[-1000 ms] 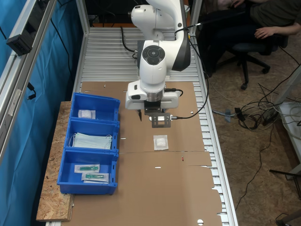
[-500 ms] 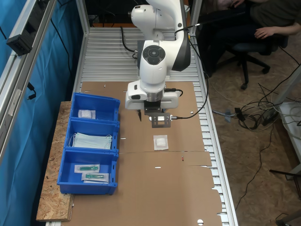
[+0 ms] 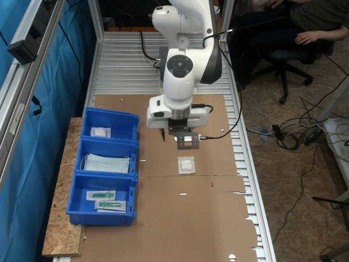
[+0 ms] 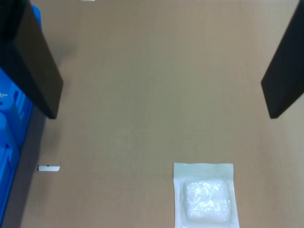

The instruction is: Pick and place sorting task of medical equipment.

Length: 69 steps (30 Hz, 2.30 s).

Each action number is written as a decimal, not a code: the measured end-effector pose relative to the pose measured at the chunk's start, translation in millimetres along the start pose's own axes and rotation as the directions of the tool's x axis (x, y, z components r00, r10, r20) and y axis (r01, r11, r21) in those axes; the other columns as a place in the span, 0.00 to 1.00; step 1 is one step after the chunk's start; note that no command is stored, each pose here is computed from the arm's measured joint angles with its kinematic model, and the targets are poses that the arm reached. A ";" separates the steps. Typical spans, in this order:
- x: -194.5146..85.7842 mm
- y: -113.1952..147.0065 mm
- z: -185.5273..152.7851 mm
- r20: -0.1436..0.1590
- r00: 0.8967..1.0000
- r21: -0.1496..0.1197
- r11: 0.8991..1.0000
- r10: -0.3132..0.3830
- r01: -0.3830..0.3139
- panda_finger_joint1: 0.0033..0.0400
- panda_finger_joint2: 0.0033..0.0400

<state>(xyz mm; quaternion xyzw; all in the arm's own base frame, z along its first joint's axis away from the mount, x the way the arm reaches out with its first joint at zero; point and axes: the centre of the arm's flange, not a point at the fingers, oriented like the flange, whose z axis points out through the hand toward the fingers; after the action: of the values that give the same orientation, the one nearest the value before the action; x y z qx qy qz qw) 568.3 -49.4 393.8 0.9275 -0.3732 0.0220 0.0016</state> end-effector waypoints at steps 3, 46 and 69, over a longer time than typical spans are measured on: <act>-0.8 -2.1 5.5 0.005 1.000 -0.004 1.000 -0.004 0.004 1.00 1.00; -35.4 -4.7 155.2 0.112 0.994 -0.009 1.000 0.019 -0.018 1.00 1.00; -48.6 -19.3 181.7 0.117 0.993 0.038 0.999 0.031 -0.035 1.00 1.00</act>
<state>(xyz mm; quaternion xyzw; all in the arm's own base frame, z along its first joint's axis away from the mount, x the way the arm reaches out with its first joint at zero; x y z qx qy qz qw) 553.9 -5.3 210.5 0.9207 -0.3875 -0.0248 -0.0391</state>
